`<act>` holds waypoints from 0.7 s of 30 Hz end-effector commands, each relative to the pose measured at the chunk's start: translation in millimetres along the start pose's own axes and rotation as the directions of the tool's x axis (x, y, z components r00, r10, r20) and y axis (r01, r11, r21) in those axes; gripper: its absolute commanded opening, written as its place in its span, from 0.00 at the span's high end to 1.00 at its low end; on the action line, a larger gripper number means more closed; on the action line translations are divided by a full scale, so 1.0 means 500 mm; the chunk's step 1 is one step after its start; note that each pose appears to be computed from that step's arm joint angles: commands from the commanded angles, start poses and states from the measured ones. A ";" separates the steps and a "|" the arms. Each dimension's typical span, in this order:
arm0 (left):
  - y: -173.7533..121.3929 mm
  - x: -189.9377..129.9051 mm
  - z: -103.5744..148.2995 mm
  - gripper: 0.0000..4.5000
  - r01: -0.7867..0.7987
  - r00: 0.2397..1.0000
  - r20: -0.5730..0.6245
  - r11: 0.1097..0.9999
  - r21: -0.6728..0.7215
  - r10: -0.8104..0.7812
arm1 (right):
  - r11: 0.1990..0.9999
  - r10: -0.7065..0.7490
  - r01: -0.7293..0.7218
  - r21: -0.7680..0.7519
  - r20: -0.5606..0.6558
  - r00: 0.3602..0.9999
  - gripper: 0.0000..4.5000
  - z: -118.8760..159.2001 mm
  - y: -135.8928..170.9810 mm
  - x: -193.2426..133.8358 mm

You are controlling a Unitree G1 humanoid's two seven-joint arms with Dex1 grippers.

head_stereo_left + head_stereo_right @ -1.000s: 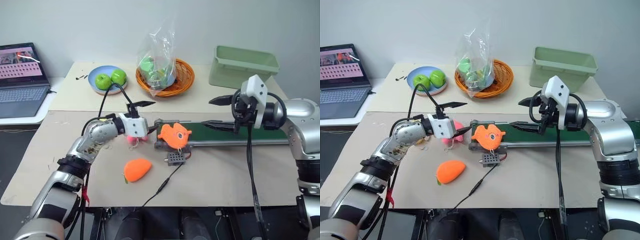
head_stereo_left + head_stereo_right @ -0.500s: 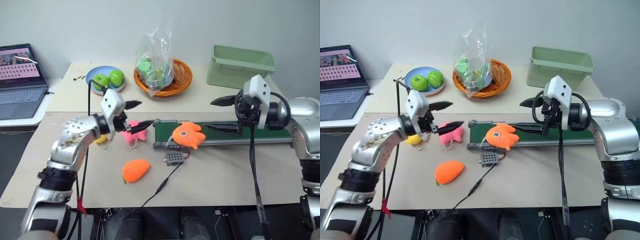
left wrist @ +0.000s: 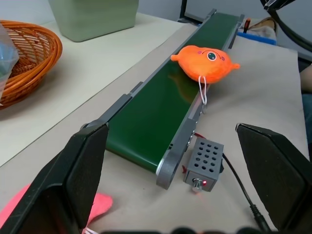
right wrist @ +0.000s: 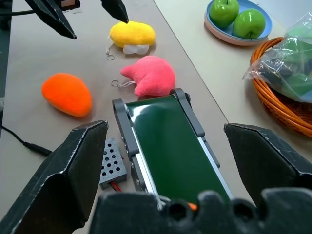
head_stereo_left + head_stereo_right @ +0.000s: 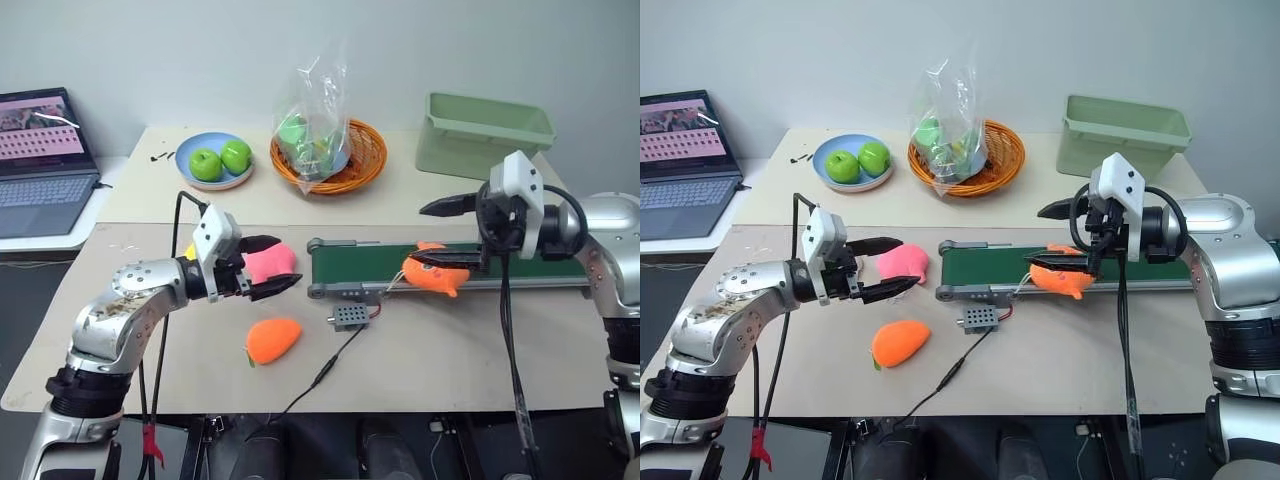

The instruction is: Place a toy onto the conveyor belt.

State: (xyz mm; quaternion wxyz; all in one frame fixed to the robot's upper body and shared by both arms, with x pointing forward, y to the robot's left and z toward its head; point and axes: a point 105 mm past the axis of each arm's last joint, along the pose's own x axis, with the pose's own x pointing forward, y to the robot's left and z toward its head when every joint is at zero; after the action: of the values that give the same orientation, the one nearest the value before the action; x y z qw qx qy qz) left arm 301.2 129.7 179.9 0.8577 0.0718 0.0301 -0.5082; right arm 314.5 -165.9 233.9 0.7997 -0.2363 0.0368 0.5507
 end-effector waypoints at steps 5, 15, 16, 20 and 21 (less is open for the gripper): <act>-0.002 -0.024 0.025 0.01 -0.019 0.998 0.053 1.000 -0.017 0.020 | 0.999 -0.026 0.027 -0.027 0.038 0.999 0.00 0.026 -0.007 -0.012; 0.001 -0.034 0.057 0.01 -0.027 0.995 0.095 1.000 -0.012 0.028 | 0.999 -0.028 0.030 -0.014 0.095 0.995 0.00 0.040 -0.017 -0.005; 0.001 -0.033 0.059 0.01 -0.026 0.995 0.097 1.000 -0.012 0.027 | 1.000 -0.027 0.029 -0.012 0.100 0.995 0.00 0.041 -0.017 -0.004; -0.005 -0.028 0.065 0.01 -0.026 0.993 0.116 0.999 -0.018 0.028 | 1.000 -0.028 0.029 -0.005 0.121 0.992 0.00 0.046 -0.021 -0.003; -0.005 -0.027 0.066 0.01 -0.027 0.992 0.120 0.999 -0.022 0.030 | 1.000 -0.028 0.029 -0.006 0.120 0.992 0.00 0.046 -0.021 -0.002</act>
State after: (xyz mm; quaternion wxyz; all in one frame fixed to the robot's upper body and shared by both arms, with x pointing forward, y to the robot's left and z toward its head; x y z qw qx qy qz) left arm 295.3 138.6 199.6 0.8686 0.0261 0.0088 -0.4947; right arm 321.9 -160.1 240.9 0.8069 -0.2073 0.0141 0.5530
